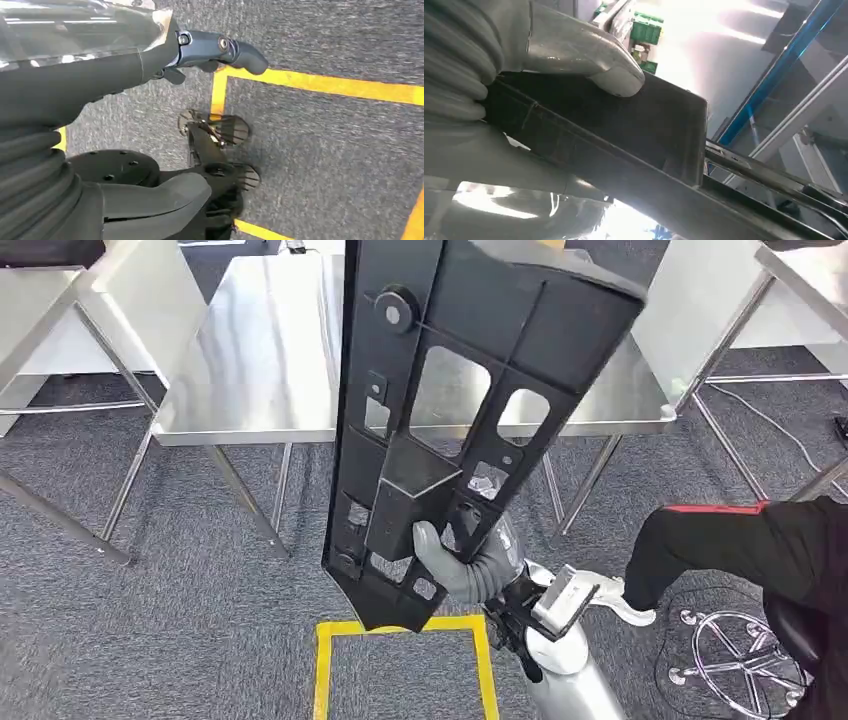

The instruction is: Take the parts from the cabinet and place them on the table.

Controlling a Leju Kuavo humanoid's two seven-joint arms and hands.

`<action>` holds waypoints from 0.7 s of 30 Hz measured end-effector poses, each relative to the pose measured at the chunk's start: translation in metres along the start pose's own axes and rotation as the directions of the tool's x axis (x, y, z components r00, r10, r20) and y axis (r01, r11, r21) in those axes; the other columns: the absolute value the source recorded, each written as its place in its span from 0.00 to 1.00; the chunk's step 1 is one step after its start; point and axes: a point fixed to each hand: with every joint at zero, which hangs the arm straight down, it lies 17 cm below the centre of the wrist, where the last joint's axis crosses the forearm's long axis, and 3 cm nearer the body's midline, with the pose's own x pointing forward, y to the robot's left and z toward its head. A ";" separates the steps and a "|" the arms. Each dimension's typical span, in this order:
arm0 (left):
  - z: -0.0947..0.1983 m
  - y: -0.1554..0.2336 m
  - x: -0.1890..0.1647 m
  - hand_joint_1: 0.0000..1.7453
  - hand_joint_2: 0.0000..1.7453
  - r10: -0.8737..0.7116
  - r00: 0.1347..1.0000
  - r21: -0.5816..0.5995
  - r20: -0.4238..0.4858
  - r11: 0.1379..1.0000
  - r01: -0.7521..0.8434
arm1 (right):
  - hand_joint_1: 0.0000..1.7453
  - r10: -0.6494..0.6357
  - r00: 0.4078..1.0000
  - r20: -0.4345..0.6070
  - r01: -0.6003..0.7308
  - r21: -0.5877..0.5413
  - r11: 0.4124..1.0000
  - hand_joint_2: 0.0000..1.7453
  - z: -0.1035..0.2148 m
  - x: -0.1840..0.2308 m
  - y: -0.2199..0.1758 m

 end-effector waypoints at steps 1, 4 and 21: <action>0.000 0.000 -0.002 0.00 1.00 0.000 1.000 0.000 -0.003 1.000 0.000 | 1.00 0.002 1.000 -0.002 -0.002 0.001 1.000 1.00 0.000 0.000 0.000; 0.000 0.000 -0.002 0.00 1.00 -0.001 1.000 0.001 -0.003 1.000 0.001 | 1.00 0.002 1.000 -0.005 -0.002 0.002 1.000 1.00 0.001 -0.001 0.001; 0.000 0.002 -0.002 0.00 1.00 -0.002 1.000 0.002 -0.002 1.000 0.002 | 1.00 0.047 0.999 0.022 -0.048 0.018 0.999 1.00 -0.007 0.008 -0.004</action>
